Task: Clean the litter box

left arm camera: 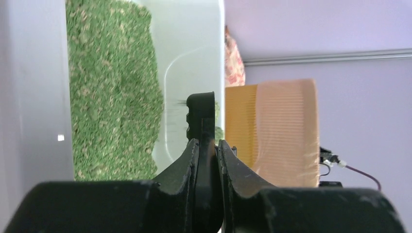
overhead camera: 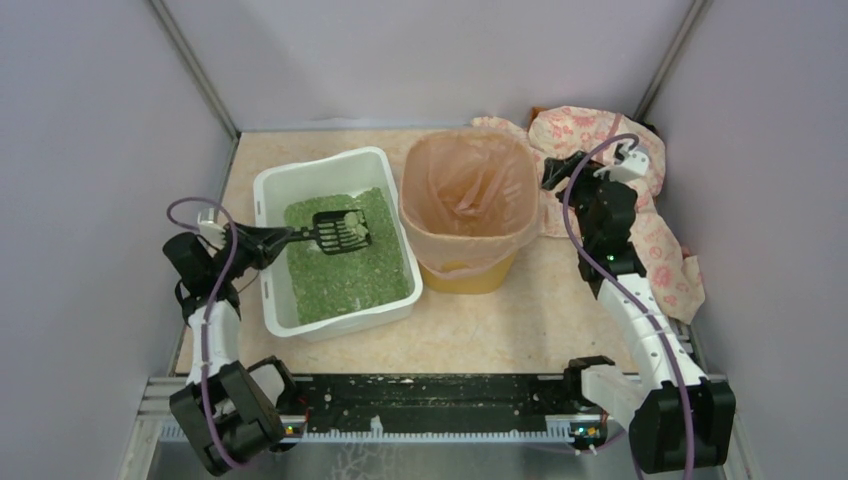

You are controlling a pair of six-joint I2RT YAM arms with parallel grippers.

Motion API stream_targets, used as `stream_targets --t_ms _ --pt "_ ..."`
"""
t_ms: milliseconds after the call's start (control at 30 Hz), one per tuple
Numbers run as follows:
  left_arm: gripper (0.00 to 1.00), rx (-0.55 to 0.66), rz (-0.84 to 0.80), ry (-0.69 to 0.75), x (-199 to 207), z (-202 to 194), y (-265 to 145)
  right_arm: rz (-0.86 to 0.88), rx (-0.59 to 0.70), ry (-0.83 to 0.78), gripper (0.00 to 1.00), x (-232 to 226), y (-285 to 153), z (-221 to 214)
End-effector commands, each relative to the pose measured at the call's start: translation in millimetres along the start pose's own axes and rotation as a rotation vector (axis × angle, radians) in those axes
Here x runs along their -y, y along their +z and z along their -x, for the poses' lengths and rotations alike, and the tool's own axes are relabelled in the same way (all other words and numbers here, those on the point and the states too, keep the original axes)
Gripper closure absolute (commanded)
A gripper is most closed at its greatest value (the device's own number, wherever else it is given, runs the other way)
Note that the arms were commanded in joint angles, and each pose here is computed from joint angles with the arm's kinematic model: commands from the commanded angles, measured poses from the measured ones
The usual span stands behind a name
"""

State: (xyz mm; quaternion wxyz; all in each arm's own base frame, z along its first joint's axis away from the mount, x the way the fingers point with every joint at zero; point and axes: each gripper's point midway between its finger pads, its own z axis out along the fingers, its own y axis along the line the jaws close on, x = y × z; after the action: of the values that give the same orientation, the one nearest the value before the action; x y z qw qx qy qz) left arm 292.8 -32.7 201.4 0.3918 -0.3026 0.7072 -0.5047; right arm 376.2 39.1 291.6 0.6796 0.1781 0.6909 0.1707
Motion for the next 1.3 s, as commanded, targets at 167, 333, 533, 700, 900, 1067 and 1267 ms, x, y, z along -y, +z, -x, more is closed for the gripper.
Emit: stream_targets --t_ms 167,333,533,700,900,1067,1267 --pt "1.00 0.048 -0.168 -0.016 24 17 -17 0.045 0.056 -0.002 0.25 -9 -7 17" --pt "1.00 0.103 -0.134 -0.001 18 23 -23 0.045 0.045 0.004 0.25 -7 -6 12" --pt "1.00 0.137 -0.152 0.044 39 18 -20 0.057 0.028 0.019 0.25 -8 -4 4" --pt "1.00 0.156 -0.152 0.061 57 34 -25 0.062 0.023 0.018 0.25 -7 -9 1" --pt "1.00 0.186 -0.131 0.030 44 23 -22 0.075 0.019 0.027 0.25 -9 -10 -1" --pt "1.00 0.203 -0.165 -0.004 54 28 -23 0.079 0.014 0.030 0.25 -9 -11 -2" --pt "1.00 0.225 -0.232 0.051 109 50 -19 0.094 0.015 0.045 0.25 -12 -13 -2"
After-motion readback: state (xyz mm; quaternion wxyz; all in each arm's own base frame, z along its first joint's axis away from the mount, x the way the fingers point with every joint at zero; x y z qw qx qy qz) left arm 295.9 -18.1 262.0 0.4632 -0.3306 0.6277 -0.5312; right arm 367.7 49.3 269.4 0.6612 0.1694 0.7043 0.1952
